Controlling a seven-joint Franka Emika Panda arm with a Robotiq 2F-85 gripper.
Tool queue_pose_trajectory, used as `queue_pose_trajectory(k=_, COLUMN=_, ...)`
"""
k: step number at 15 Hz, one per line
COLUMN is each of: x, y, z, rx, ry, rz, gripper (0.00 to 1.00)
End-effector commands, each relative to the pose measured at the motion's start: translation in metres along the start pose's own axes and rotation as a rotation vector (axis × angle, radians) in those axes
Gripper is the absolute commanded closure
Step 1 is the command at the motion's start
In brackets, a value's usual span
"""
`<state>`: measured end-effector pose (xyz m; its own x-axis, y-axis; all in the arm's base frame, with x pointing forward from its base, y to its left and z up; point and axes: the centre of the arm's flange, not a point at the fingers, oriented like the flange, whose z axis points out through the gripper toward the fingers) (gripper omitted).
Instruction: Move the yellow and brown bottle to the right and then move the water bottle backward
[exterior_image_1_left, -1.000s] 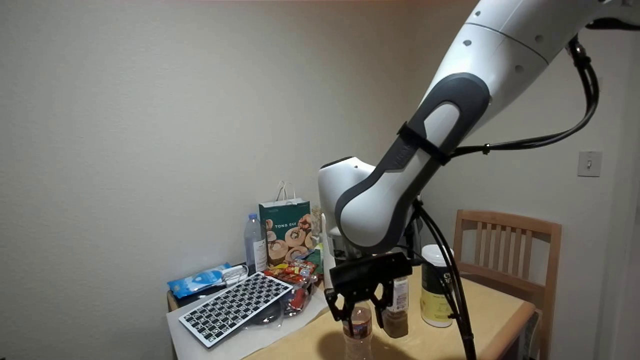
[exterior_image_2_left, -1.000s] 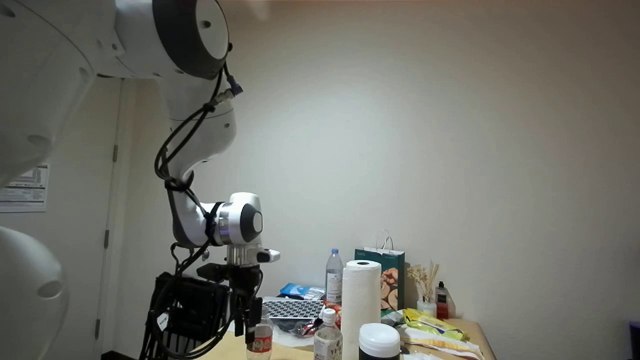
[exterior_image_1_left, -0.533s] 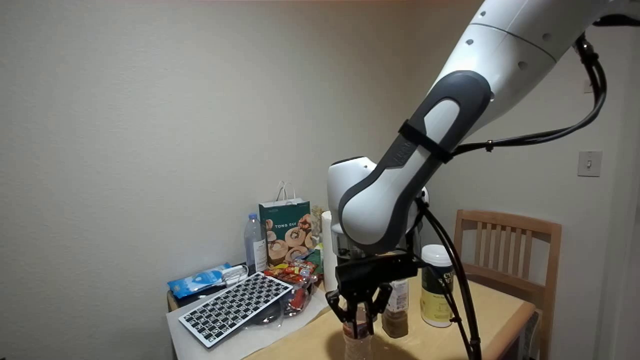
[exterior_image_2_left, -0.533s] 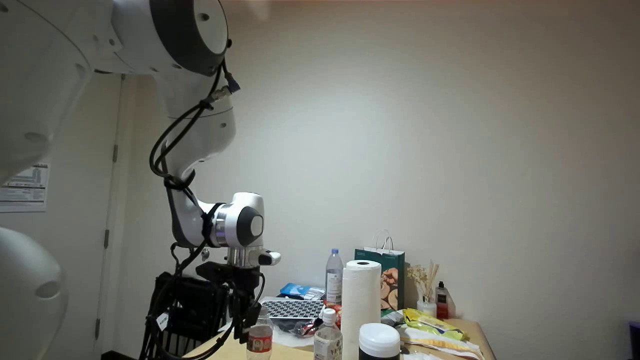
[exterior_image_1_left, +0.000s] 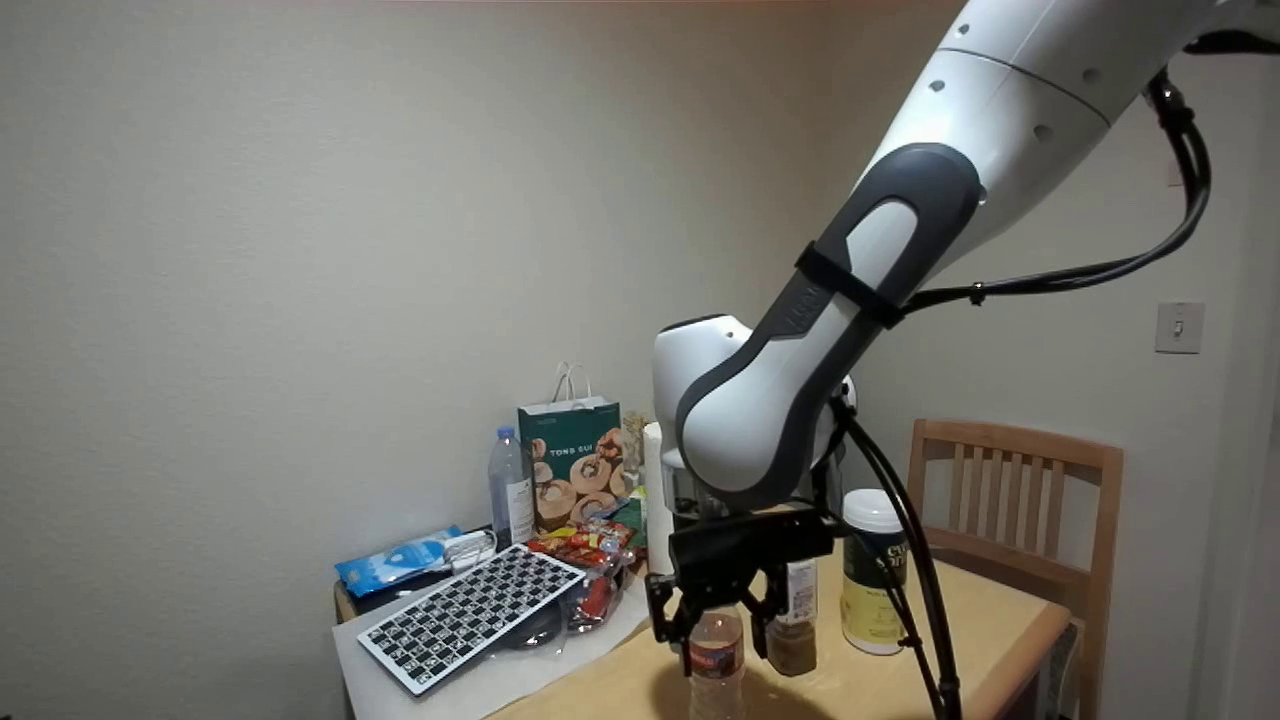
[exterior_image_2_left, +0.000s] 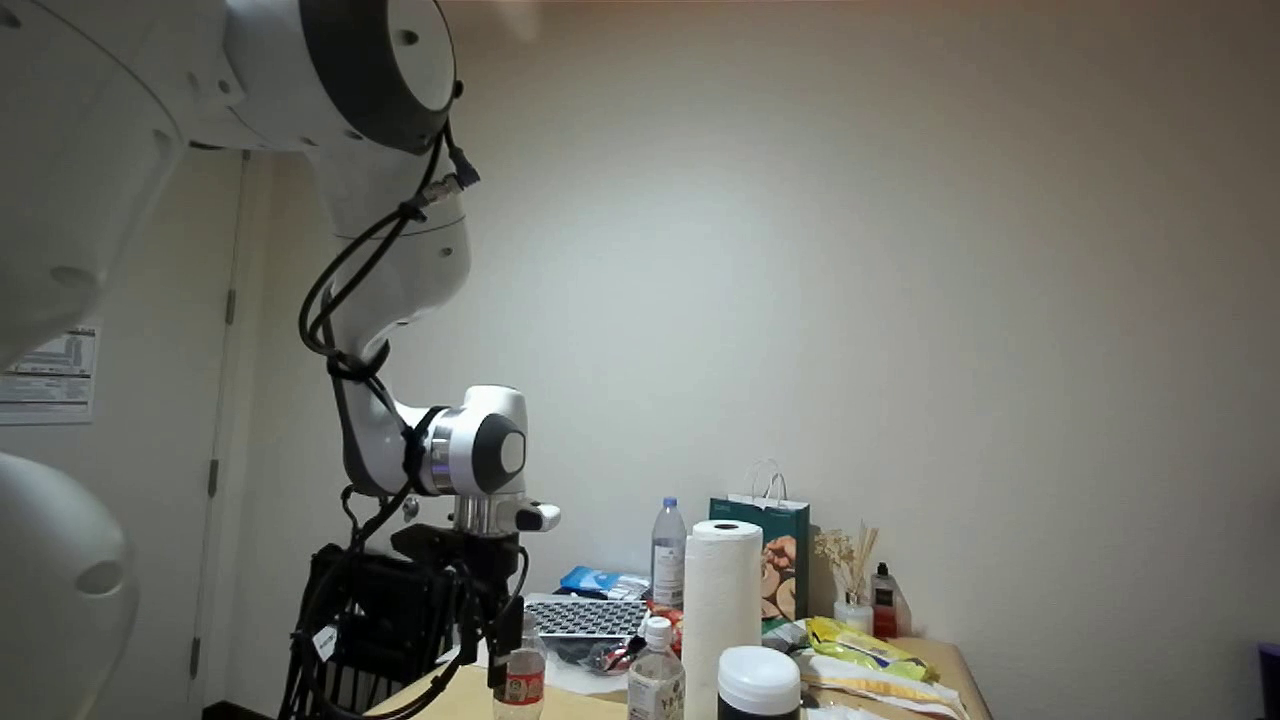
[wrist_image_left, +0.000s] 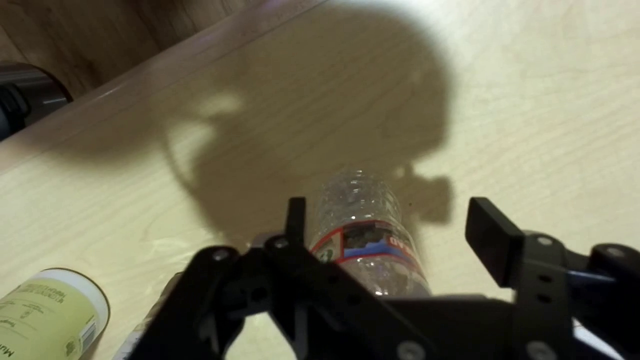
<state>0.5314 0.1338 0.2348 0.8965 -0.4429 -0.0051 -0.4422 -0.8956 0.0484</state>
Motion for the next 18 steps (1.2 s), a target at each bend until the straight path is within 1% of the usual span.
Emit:
queue_pose_trajectory(k=1, x=0.002, y=0.005, z=-0.003, rx=0.003, ry=0.049, rz=0.042, gripper=0.0)
queue_pose_trajectory(k=6, x=0.02, y=0.009, z=-0.008, rx=-0.027, ry=0.127, rz=0.063, gripper=0.0)
queue_pose_trajectory(k=7, x=0.019, y=0.01, z=-0.007, rx=-0.025, ry=0.087, rz=0.047, gripper=0.0)
queue_pose_trajectory(k=9, x=0.02, y=0.011, z=-0.008, rx=-0.026, ry=0.09, rz=0.05, gripper=0.0)
queue_pose_trajectory(k=12, x=0.02, y=0.006, z=-0.007, rx=-0.024, ry=0.069, rz=0.037, gripper=0.0)
queue_pose_trajectory(k=13, x=0.02, y=0.005, z=-0.007, rx=-0.016, ry=0.066, rz=0.031, gripper=0.25)
queue_pose_trajectory(k=14, x=0.02, y=0.004, z=-0.006, rx=-0.012, ry=0.066, rz=0.025, gripper=0.27)
queue_pose_trajectory(k=16, x=0.02, y=0.001, z=-0.006, rx=0.0, ry=0.057, rz=0.017, gripper=0.39)
queue_pose_trajectory(k=18, x=0.02, y=-0.001, z=-0.006, rx=0.013, ry=0.053, rz=0.008, gripper=0.53)
